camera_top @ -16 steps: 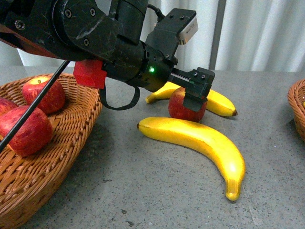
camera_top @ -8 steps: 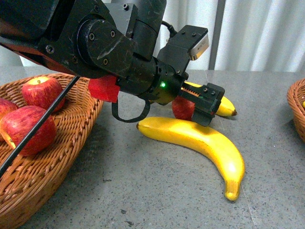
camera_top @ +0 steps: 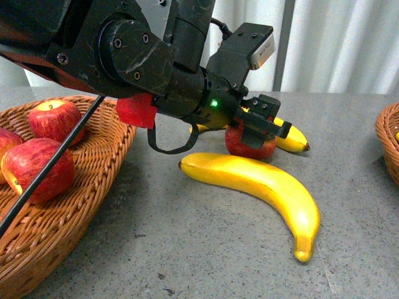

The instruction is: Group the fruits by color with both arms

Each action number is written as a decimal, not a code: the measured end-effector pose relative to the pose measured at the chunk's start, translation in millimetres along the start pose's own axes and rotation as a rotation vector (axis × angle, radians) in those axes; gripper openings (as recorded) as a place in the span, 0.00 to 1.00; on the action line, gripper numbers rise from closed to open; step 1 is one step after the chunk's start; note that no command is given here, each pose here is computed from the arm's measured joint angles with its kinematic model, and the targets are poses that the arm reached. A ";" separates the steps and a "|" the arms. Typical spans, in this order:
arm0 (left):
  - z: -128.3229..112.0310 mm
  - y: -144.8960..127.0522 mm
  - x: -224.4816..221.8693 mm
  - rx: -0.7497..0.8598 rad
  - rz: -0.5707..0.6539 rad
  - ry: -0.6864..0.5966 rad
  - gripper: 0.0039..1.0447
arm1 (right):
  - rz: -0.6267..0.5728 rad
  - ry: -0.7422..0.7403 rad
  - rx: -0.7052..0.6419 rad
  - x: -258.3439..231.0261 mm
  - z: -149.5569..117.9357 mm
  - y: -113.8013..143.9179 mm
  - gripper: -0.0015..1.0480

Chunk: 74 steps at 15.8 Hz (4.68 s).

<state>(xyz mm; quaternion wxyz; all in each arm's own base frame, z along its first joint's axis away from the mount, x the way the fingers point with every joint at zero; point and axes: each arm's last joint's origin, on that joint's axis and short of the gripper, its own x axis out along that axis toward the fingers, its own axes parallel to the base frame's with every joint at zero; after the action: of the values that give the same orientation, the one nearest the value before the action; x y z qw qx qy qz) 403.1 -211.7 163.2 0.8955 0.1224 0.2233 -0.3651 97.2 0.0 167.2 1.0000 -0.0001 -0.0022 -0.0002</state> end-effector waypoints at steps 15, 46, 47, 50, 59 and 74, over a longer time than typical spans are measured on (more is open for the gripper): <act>-10.7 44.1 -157.4 -0.547 0.718 -0.222 0.46 | 0.000 0.000 0.000 0.0 0.0 0.0 0.94; -155.8 -50.8 -313.3 -0.255 0.755 -0.457 0.01 | 0.000 0.000 0.000 0.0 0.0 0.0 0.94; -157.1 -52.1 -314.1 -0.253 0.755 -0.461 0.01 | 0.000 0.000 0.000 0.0 0.0 0.0 0.94; -163.7 -55.4 -313.7 -0.249 0.757 -0.472 0.01 | 0.000 0.000 0.000 0.0 0.0 0.0 0.94; -173.0 -67.5 -322.1 -0.257 0.755 -0.453 0.01 | 0.000 -0.001 0.000 0.0 0.1 0.0 0.94; -172.0 -67.5 -322.6 -0.252 0.755 -0.464 0.94 | 0.130 0.048 0.084 4.7 -0.7 -1.2 0.94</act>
<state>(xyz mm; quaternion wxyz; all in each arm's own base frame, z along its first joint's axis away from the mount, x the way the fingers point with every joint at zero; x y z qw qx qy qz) 97.4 -0.1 167.5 1.0000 0.0003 -0.0009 -0.0010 101.9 -1.2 166.6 0.9968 0.0416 0.0216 0.0648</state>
